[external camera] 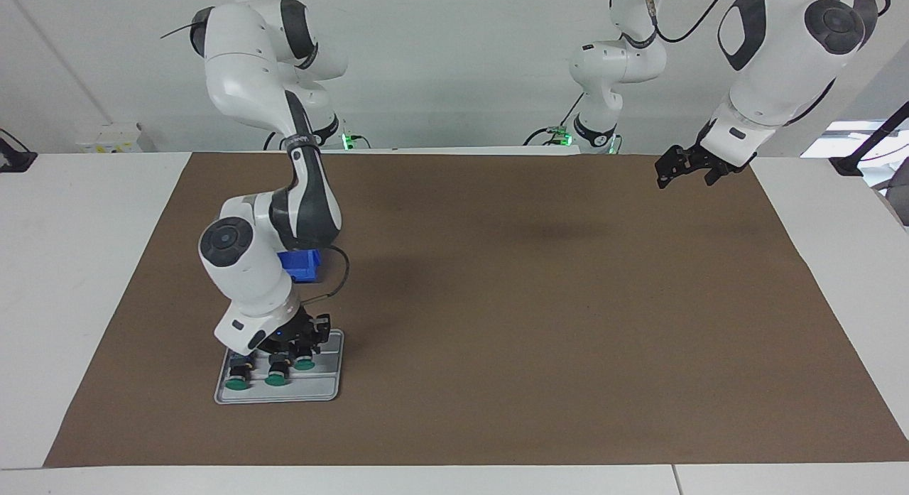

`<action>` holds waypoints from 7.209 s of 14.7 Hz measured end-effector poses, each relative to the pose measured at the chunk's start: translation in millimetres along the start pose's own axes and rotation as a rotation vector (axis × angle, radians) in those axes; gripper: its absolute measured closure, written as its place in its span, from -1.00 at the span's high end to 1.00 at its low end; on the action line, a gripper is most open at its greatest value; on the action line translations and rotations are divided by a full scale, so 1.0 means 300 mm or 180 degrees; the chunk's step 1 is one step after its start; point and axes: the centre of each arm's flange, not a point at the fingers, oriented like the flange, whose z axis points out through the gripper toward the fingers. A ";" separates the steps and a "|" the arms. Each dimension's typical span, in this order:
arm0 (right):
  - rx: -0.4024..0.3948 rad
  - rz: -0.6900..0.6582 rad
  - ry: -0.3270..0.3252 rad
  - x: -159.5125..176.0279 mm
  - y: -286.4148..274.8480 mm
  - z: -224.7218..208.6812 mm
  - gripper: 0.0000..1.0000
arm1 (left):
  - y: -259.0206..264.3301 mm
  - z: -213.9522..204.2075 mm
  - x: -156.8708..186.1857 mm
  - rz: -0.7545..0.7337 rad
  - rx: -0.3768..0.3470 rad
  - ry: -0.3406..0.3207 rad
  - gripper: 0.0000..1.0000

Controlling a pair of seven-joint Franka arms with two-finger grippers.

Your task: Place and press button with both arms

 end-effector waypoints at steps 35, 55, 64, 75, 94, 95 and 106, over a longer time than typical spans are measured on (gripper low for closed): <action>-0.0185 0.4438 -0.0165 -0.081 -0.653 0.098 -0.19 | 0.003 0.027 -0.011 0.0004 0.0011 -0.0055 1.00; -0.0203 0.4978 -0.0283 -0.323 -1.005 0.204 -0.19 | 0.004 0.046 -0.022 0.0005 0.0020 -0.0092 1.00; -0.0307 0.4923 -0.0316 -0.382 -1.009 0.284 -0.19 | 0.004 0.049 -0.022 0.0005 0.0020 -0.0095 1.00; -0.0330 0.4915 -0.0275 -0.419 -1.019 0.322 0.55 | 0.004 0.049 -0.022 0.0005 0.0020 -0.0093 1.00; -0.0388 0.2645 -0.0312 -0.292 -0.446 -0.288 0.96 | 0.179 0.012 0.024 -0.4185 -0.0589 0.0172 1.00; -0.0380 0.2479 -0.0312 -0.285 -0.352 -0.312 0.96 | 0.233 0.024 0.025 -0.4347 -0.0610 0.0145 1.00; -0.0214 0.1778 -0.0316 -0.384 0.231 -0.538 0.96 | 1.152 0.495 0.098 -0.5359 -0.0322 -0.0022 1.00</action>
